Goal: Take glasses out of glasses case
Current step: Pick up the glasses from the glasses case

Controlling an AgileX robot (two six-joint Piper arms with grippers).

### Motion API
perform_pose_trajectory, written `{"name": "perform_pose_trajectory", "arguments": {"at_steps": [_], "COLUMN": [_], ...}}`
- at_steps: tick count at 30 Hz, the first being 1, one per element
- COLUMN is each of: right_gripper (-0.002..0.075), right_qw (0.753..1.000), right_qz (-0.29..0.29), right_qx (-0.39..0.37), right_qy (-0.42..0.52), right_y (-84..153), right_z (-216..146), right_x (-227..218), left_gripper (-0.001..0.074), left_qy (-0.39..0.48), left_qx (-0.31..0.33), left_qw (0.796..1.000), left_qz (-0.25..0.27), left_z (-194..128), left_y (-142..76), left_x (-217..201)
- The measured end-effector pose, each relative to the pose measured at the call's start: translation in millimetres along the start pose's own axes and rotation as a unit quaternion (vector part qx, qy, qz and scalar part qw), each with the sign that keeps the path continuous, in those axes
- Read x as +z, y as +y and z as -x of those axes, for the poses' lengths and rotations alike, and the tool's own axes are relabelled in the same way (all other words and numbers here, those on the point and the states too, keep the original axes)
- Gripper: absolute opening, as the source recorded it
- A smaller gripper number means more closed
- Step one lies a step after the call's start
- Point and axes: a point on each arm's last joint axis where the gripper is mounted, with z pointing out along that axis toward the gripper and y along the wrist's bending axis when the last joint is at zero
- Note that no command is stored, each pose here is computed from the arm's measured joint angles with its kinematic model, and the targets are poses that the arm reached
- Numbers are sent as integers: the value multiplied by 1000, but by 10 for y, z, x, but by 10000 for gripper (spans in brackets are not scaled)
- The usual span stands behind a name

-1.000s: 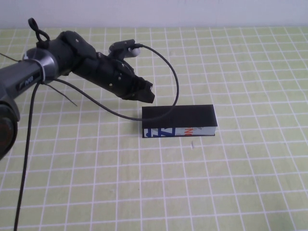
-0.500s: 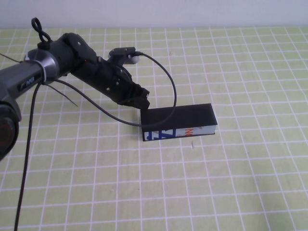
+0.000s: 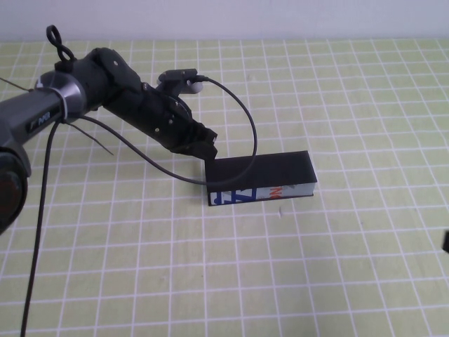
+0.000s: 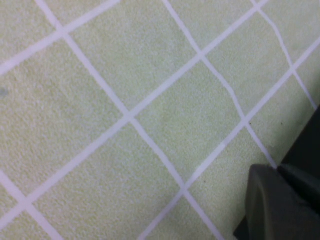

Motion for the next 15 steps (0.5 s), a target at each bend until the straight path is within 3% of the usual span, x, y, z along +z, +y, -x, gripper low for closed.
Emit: {"name": "perform_pose_trajectory", "arguments": {"at_steps": [4, 8, 15], "right_gripper": [-17, -17, -17], "right_qw": [996, 984, 925], "right_qz": [19, 52, 69], "right_qx": [-39, -105, -311], "right_qy": [76, 131, 207], "right_y": [55, 312, 843], "right_z": [419, 673, 686], "right_x": [413, 895, 1789], "left_gripper": [-4, -4, -4], "left_qy": [0, -1, -2], "left_qx": [-6, -8, -8], "left_qw": [1000, 1000, 1000], "left_qz": [0, 1, 2], "left_z": [1, 2, 4], "left_y": [1, 1, 3], "left_x": [0, 0, 0]}}
